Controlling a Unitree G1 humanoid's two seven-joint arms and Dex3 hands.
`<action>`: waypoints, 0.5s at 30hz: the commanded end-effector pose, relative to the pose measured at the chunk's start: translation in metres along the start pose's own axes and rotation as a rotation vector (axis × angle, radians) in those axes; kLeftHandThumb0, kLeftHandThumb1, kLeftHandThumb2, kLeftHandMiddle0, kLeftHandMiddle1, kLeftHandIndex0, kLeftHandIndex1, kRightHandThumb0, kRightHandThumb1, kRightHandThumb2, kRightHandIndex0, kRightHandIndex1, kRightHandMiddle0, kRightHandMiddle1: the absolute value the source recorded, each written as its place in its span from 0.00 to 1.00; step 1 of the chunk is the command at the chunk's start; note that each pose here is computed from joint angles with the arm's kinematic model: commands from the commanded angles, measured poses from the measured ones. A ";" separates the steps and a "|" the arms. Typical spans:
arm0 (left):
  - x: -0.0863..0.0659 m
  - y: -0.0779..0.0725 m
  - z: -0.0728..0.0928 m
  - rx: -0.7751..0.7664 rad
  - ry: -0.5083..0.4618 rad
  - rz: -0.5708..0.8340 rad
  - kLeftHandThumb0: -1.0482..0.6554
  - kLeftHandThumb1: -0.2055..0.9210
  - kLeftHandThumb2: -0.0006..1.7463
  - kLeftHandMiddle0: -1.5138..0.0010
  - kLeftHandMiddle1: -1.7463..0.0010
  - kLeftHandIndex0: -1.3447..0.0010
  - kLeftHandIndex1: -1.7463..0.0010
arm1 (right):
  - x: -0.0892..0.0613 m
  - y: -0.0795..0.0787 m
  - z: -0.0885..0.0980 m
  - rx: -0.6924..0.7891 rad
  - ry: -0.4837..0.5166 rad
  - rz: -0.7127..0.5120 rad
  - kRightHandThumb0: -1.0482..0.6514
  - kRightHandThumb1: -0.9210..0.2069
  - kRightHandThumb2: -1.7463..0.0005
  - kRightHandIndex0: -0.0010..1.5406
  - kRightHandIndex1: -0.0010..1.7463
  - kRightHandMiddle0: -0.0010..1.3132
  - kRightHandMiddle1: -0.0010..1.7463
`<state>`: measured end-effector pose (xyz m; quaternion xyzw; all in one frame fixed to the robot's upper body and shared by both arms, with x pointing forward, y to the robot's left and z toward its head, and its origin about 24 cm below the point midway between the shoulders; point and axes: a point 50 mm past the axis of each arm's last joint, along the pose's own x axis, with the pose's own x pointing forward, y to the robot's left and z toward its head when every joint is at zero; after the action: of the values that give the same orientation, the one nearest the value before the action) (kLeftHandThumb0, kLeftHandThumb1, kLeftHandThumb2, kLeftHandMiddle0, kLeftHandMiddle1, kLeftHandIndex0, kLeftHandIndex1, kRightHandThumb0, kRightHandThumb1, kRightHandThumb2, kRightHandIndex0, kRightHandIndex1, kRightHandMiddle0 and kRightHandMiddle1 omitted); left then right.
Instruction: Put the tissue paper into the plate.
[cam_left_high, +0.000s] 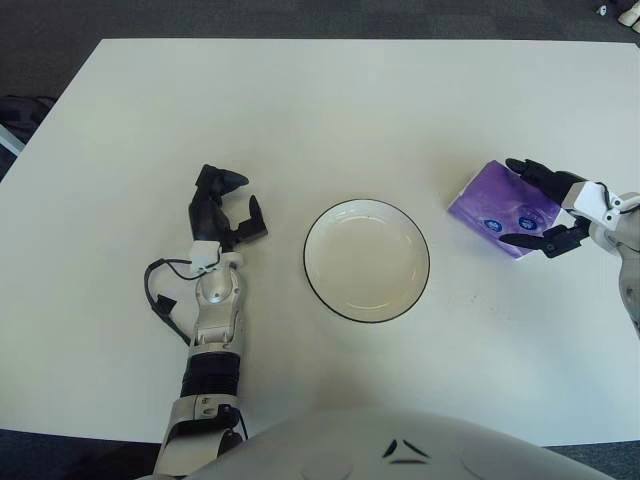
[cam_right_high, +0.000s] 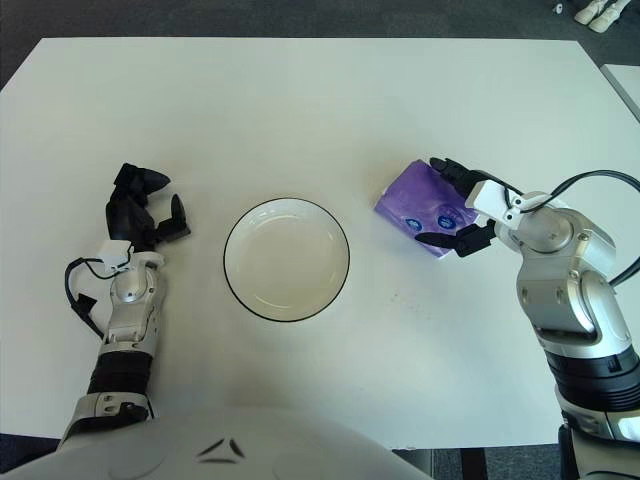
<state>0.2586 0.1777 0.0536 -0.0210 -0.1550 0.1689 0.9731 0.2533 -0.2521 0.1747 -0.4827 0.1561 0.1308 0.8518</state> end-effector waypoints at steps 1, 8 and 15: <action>-0.016 0.003 -0.023 0.017 0.125 0.013 0.61 0.36 0.83 0.61 0.04 0.54 0.00 | 0.003 -0.004 0.004 0.020 -0.027 -0.007 0.08 0.49 0.54 0.00 0.00 0.00 0.00; -0.017 0.002 -0.023 0.016 0.119 0.017 0.61 0.35 0.84 0.63 0.02 0.53 0.00 | 0.005 -0.013 0.016 0.012 -0.070 -0.043 0.08 0.50 0.54 0.00 0.00 0.00 0.00; -0.018 0.001 -0.022 0.001 0.117 0.019 0.61 0.40 0.80 0.67 0.00 0.56 0.01 | 0.008 -0.021 0.025 -0.018 -0.072 -0.060 0.08 0.52 0.54 0.00 0.00 0.00 0.00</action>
<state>0.2599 0.1756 0.0540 -0.0262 -0.1586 0.1713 0.9720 0.2699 -0.2396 0.1969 -0.4823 0.1053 0.1293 0.8600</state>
